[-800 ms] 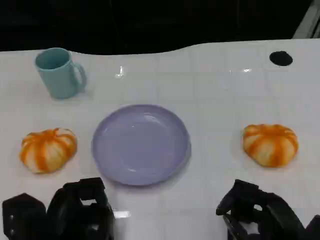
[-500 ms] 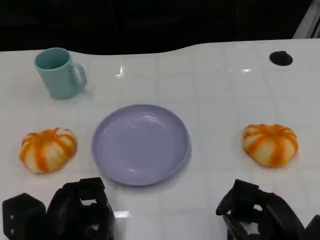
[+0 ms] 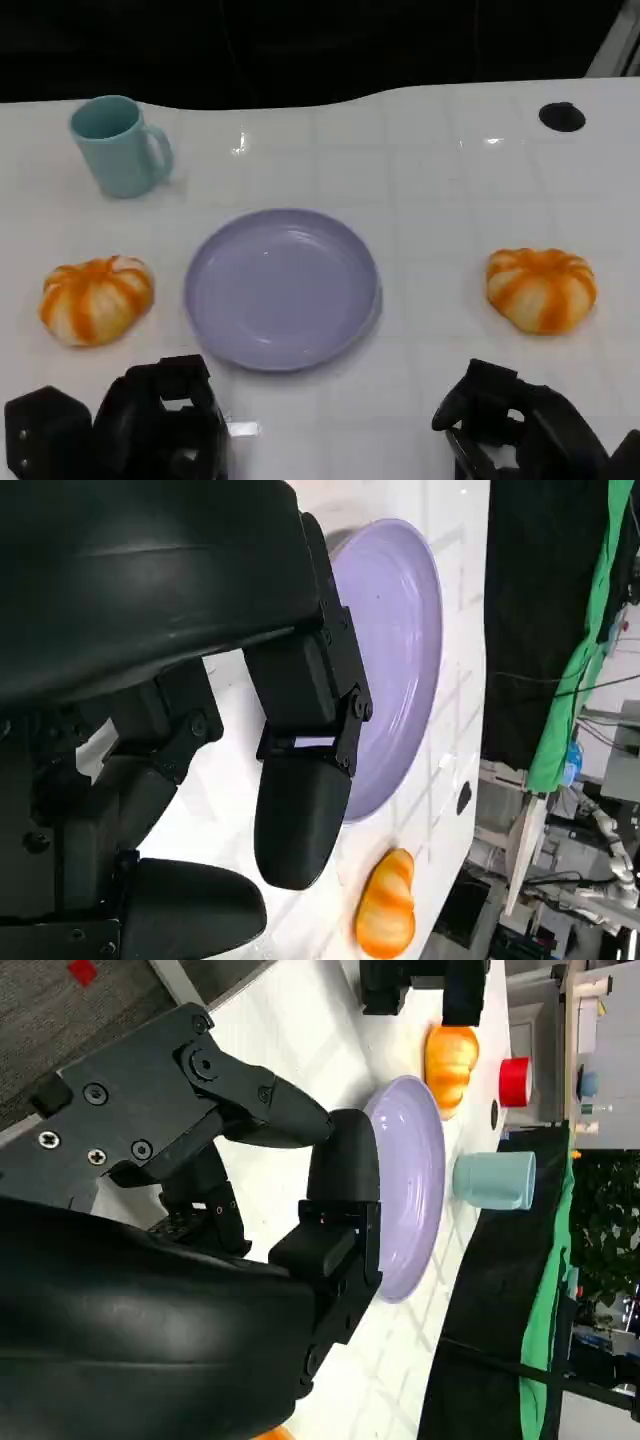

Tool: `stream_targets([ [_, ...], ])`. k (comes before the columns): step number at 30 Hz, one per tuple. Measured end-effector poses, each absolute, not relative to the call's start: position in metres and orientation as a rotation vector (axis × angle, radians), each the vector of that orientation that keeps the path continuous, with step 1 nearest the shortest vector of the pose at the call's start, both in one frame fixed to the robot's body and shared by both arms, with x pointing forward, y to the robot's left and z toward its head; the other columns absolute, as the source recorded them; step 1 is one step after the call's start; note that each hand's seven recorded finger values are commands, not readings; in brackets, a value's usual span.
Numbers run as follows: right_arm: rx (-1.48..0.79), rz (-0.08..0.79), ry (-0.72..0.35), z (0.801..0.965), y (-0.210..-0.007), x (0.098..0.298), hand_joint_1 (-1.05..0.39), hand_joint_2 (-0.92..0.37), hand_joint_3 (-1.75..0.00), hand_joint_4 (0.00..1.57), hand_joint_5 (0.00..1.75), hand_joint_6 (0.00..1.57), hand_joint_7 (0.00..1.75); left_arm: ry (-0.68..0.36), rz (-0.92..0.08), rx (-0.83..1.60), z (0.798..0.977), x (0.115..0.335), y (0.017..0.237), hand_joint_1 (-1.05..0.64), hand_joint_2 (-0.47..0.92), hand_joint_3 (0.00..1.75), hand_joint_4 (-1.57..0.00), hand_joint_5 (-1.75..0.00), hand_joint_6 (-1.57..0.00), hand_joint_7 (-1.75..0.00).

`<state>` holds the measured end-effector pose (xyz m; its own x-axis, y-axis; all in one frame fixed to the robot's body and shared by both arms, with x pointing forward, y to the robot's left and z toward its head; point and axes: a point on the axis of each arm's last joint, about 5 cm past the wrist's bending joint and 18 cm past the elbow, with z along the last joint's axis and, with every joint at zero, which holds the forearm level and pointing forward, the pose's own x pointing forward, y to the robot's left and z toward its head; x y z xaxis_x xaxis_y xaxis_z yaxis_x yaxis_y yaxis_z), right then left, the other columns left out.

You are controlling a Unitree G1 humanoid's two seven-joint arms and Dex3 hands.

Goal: Grasp the bread from the table and place it into the plate.

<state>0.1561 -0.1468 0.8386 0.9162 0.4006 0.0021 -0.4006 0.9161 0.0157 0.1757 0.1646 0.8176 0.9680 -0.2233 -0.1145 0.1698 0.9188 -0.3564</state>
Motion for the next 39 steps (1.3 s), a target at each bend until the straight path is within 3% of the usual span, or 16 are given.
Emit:
stream_targets([
  [3,0.016,0.412,0.001,0.839,-0.147,0.156,-0.28,-0.66,-0.97,0.68,1.73,0.65,1.40,0.154,-0.203,-0.352,0.818,0.176,0.165,-0.88,-0.33,1.75,-1.57,-1.21,-1.37,-1.14],
  [8,-0.006,0.400,-0.020,0.840,-0.147,0.156,-0.26,-0.67,-0.89,0.64,1.49,0.66,0.85,0.154,-0.203,-0.352,0.818,0.176,0.165,-0.88,-0.33,1.75,-1.57,-1.22,-1.37,-1.14],
  [10,-0.028,0.390,-0.053,0.841,-0.148,0.157,-0.24,-0.67,-0.86,0.61,1.40,0.64,0.75,0.154,-0.203,-0.352,0.818,0.176,0.165,-0.88,-0.33,1.75,-1.57,-1.22,-1.37,-1.14],
  [14,-0.082,0.376,-0.140,0.846,-0.151,0.162,-0.26,-0.79,-0.54,0.59,1.11,0.60,0.57,0.155,-0.203,-0.352,0.818,0.176,0.165,-0.88,-0.33,1.75,-1.57,-1.22,-1.37,-1.14],
  [16,-0.128,0.367,-0.178,0.848,-0.152,0.164,-0.30,-0.88,-0.30,0.50,0.98,0.57,0.45,0.155,-0.203,-0.352,0.818,0.176,0.165,-0.88,-0.33,1.75,-1.57,-1.22,-1.37,-1.15],
  [21,-0.373,0.332,-0.321,0.858,-0.160,0.170,-0.42,-0.92,-0.08,0.40,0.72,0.59,0.25,0.153,-0.204,-0.351,0.818,0.175,0.164,-0.88,-0.34,1.75,-1.57,-1.22,-1.37,-1.15],
  [29,-0.704,0.274,-0.475,0.874,-0.170,0.176,-0.46,-0.90,0.00,0.40,0.43,0.57,0.04,0.151,-0.207,-0.350,0.818,0.175,0.164,-0.89,-0.35,1.75,-1.57,-1.21,-1.38,-1.14],
  [39,-1.155,0.242,-0.547,0.885,-0.158,0.180,-0.54,-0.86,0.00,0.29,0.30,0.48,0.00,0.154,-0.211,-0.348,0.818,0.175,0.164,-0.88,-0.37,1.75,-1.57,-1.20,-1.39,-1.13],
])
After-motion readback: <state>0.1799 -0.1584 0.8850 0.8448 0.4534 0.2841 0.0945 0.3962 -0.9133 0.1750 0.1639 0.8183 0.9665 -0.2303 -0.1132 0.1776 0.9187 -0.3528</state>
